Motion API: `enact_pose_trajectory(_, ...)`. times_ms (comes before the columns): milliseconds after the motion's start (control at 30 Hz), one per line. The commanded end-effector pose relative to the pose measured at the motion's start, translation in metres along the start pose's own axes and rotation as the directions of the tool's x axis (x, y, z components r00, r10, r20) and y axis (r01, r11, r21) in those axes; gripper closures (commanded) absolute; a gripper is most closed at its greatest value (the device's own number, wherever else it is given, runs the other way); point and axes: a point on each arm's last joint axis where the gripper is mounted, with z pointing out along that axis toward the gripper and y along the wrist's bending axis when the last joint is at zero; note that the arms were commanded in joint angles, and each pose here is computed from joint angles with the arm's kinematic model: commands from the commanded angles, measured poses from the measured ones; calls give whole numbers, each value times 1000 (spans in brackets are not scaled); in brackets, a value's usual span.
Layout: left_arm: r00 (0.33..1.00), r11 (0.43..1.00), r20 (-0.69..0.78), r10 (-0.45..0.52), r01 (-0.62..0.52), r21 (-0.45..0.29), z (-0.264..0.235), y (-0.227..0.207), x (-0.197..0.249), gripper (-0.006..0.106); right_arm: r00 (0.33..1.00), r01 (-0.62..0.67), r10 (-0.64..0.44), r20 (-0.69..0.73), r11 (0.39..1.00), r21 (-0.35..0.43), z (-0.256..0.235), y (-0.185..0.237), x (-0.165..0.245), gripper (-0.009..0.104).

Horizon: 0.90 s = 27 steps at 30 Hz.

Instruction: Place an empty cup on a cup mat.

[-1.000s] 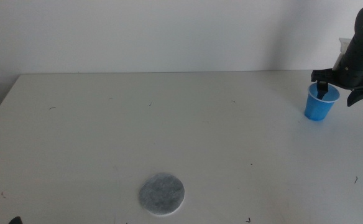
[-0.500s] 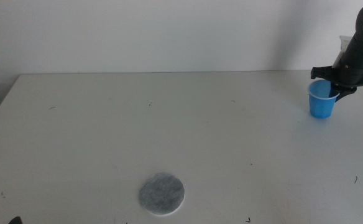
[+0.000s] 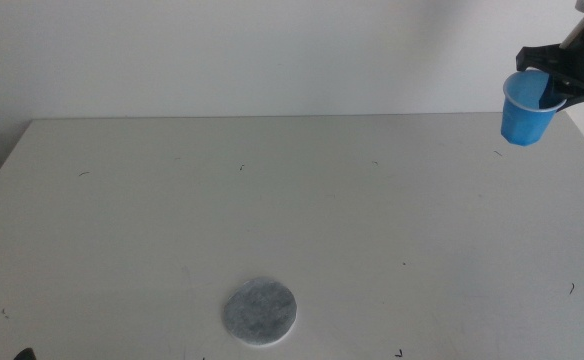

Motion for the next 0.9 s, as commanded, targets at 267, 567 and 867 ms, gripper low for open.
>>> enact_pose_trajectory(267, 996, 1000, 84, -4, 3, 9, -2, -1, -8, -5, 977, 177, -164, 137, 980, -93, -83, 60, 51, 96)
enact_pose_trajectory(567, 996, 1000, 84, -4, 3, 9, -2, -1, -8, -5, 927, 372, -356, 115, 906, -202, -85, 146, 99, 96)
enact_pose_trajectory(867, 996, 1000, 84, -4, 3, 9, -2, -1, -8, -5, 878, 479, -457, 143, 829, -290, -81, 205, 142, 96)
